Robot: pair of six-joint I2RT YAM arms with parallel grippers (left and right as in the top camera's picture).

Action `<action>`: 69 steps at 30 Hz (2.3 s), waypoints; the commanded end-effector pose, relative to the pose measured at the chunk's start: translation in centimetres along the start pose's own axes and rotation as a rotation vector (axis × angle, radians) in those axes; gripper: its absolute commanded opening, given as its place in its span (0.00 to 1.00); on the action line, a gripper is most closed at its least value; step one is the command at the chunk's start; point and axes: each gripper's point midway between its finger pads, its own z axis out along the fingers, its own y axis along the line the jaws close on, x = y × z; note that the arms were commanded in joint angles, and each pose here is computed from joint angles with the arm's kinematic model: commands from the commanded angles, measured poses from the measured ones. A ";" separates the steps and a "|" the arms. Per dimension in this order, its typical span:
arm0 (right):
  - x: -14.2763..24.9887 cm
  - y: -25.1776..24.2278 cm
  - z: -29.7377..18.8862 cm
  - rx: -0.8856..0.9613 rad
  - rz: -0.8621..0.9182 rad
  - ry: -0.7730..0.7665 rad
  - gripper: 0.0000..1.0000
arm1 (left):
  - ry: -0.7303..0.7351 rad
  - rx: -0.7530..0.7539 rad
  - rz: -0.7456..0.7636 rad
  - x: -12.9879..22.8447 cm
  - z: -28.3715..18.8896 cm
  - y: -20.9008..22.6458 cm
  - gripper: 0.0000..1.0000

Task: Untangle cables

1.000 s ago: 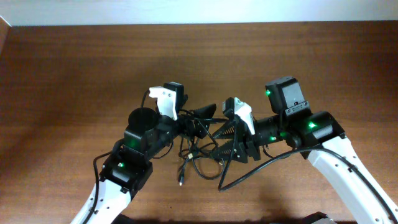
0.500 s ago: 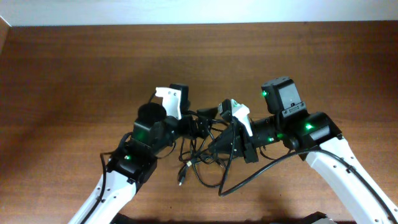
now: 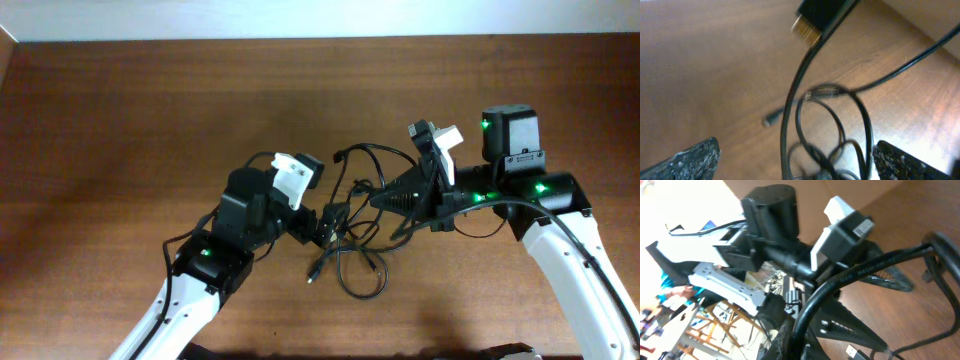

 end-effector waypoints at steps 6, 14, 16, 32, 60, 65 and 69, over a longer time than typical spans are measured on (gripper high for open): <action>-1.2 3.5 -0.2 -0.125 -0.090 -0.035 0.04 | 0.181 -0.201 0.111 4.9 4.1 5.5 0.99; -2.6 0.7 -4.6 0.027 -0.024 -0.133 0.04 | 0.338 -0.642 -0.350 11.1 -3.2 17.4 0.99; -2.5 -1.6 -6.2 0.158 0.053 -0.149 0.04 | 0.323 -0.628 -0.409 11.3 -3.8 18.1 0.99; 3.0 -8.1 -9.4 0.612 0.367 -0.033 0.38 | 0.178 0.281 -0.005 6.6 0.7 3.2 0.99; 10.2 -9.8 -12.1 0.882 0.596 0.162 0.39 | 0.407 0.254 0.441 12.9 6.8 -3.3 0.71; 10.4 -9.8 -12.3 0.891 0.602 0.170 0.26 | 0.412 0.248 0.406 13.3 7.5 -3.1 0.00; 11.3 -9.8 -12.8 0.932 0.627 0.204 0.28 | 0.289 0.214 0.343 7.8 7.1 -3.9 0.00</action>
